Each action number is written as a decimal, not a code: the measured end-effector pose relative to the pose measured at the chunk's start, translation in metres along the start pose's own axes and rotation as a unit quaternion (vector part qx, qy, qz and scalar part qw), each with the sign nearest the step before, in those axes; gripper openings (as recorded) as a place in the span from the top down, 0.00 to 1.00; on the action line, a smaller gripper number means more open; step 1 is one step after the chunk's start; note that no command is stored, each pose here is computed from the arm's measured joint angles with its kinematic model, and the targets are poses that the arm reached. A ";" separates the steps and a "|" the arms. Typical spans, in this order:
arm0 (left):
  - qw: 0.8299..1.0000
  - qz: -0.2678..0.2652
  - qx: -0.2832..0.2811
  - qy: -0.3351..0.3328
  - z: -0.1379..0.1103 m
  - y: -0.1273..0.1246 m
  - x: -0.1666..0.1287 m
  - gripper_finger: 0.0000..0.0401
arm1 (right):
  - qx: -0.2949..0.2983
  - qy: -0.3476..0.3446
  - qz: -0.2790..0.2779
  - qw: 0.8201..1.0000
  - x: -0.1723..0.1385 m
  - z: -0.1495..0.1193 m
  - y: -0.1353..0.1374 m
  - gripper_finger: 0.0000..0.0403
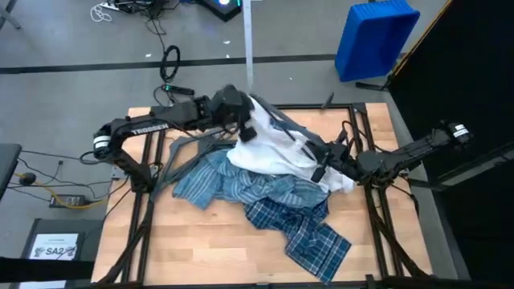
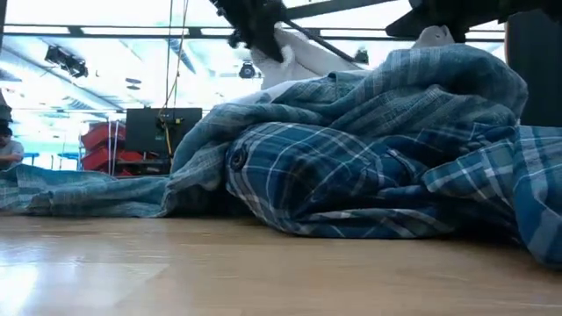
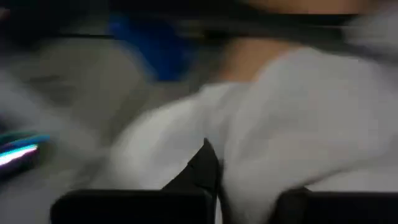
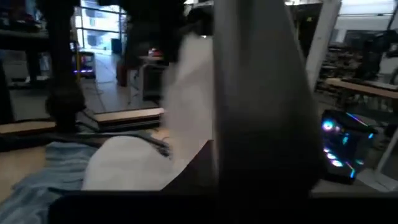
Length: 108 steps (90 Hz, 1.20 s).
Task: Hang clothes
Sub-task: Remove the black hanger from the white shirt
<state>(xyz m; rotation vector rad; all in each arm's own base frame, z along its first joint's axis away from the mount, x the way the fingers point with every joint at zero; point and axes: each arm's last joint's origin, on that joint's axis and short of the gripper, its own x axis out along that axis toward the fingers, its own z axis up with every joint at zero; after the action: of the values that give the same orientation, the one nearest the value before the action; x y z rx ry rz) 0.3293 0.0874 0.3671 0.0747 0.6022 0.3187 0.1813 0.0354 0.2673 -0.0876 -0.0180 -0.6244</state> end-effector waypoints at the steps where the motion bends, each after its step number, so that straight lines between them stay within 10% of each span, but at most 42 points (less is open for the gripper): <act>1: 1.000 -0.017 0.002 -0.001 0.000 -0.002 0.000 0.99 | 0.001 0.000 -0.001 1.000 0.000 0.000 0.000 1.00; 13: 0.990 -0.136 0.022 -0.014 0.002 -0.031 -0.003 0.99 | 0.028 -0.005 -0.004 1.000 0.000 0.003 -0.003 1.00; 44: 0.965 -0.214 0.145 -0.052 0.013 -0.070 -0.020 0.96 | 0.074 -0.019 0.048 0.996 0.002 0.006 -0.007 1.00; 83: 0.974 -0.137 0.143 0.108 -0.010 -0.070 -0.015 0.49 | 0.067 -0.003 0.050 0.997 0.011 0.001 -0.013 1.00; 108: 0.988 -0.053 0.141 0.022 0.031 -0.051 -0.065 0.23 | 0.055 0.026 0.038 0.997 0.022 -0.010 -0.016 1.00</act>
<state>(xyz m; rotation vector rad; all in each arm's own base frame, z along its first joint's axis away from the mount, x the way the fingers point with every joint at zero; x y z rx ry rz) 0.3104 0.0193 0.4197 0.3068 0.6887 0.1309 0.1899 0.0090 0.2595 0.0340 0.0020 -0.5487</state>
